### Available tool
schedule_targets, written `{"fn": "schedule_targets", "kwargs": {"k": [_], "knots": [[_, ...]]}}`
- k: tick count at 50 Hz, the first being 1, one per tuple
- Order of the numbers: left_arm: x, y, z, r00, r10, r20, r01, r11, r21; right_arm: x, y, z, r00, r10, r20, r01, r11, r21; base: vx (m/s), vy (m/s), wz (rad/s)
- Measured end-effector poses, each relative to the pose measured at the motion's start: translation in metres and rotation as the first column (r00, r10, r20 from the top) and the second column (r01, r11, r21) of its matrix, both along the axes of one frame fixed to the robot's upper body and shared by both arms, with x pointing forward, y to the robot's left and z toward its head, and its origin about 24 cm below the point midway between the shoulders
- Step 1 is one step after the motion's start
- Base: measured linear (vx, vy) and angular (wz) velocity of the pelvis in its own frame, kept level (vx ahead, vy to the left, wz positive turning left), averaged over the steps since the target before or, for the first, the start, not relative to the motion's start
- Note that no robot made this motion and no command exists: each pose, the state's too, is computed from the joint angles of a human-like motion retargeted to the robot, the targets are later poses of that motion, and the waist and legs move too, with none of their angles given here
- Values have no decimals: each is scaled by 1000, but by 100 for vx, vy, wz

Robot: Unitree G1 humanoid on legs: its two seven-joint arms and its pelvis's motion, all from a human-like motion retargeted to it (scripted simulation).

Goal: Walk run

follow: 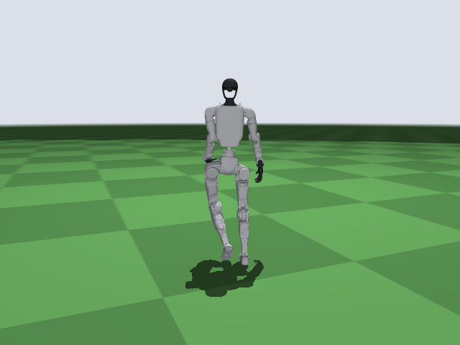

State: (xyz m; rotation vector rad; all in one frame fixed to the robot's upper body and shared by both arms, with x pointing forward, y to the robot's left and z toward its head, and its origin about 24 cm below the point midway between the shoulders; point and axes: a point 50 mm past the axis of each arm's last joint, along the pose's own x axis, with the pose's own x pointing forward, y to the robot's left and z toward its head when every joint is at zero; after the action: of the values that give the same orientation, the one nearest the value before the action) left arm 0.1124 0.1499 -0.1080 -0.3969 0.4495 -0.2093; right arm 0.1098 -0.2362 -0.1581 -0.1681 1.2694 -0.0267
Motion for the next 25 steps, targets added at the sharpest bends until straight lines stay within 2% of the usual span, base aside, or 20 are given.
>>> {"fn": "schedule_targets", "kwargs": {"k": [6,9,12,16,21,25], "knots": [[13,7,11,995,-78,65,75,996,50,119,-36,66,900,72,431,-18,991,-130,98,-45,-41],[20,7,18,989,-108,102,100,991,89,145,-52,94,842,112,528,3,977,-212,105,-33,-37],[23,6,20,987,-115,116,103,989,104,146,-58,98,831,134,540,19,963,-268,129,-25,-5],[19,2,16,990,-113,89,105,991,81,101,-48,61,908,108,406,-8,970,-241,160,-17,-30],[34,5,17,987,-127,102,122,991,53,-10,-6,-1,999,49,19,-48,997,-57,136,-21,68],[61,5,26,973,-174,153,167,984,60,-101,32,-18,960,48,-275,-16,993,116,97,-28,11]]}}
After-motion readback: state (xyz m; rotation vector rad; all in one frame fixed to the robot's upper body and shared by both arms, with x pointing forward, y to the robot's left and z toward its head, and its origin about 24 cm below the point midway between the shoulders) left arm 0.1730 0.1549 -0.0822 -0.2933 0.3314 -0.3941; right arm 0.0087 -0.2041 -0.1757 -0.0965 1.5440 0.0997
